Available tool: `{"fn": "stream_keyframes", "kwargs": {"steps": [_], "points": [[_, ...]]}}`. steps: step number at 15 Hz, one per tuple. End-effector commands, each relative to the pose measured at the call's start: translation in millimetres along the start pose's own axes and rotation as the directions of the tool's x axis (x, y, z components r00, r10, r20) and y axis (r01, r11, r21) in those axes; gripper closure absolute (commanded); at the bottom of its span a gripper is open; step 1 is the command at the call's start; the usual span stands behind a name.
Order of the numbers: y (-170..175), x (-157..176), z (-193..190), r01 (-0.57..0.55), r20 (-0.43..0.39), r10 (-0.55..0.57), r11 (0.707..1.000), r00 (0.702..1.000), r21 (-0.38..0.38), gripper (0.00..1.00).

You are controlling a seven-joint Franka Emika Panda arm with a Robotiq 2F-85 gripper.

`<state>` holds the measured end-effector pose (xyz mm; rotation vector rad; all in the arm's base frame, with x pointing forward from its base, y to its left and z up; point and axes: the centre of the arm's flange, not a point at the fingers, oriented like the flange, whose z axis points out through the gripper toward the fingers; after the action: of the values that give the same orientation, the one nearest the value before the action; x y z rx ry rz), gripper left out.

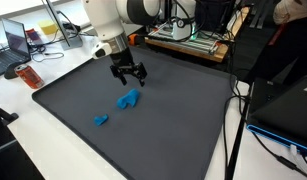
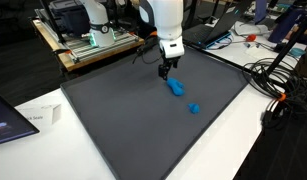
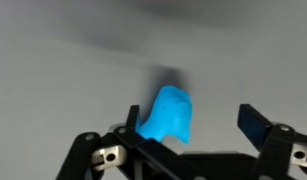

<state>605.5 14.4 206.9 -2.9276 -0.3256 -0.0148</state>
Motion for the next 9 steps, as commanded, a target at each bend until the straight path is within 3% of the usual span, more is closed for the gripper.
{"fn": "stream_keyframes", "kwargs": {"steps": [1,7,9], "points": [[10.4,22.7,17.8,0.071,0.024,-0.071,0.997,0.997,-0.015,0.0],[13.9,35.7,33.9,0.24,0.087,-0.232,0.965,0.969,-0.102,0.0],[12.9,37.8,37.2,0.303,0.099,-0.294,0.948,0.951,-0.096,0.0]]}}
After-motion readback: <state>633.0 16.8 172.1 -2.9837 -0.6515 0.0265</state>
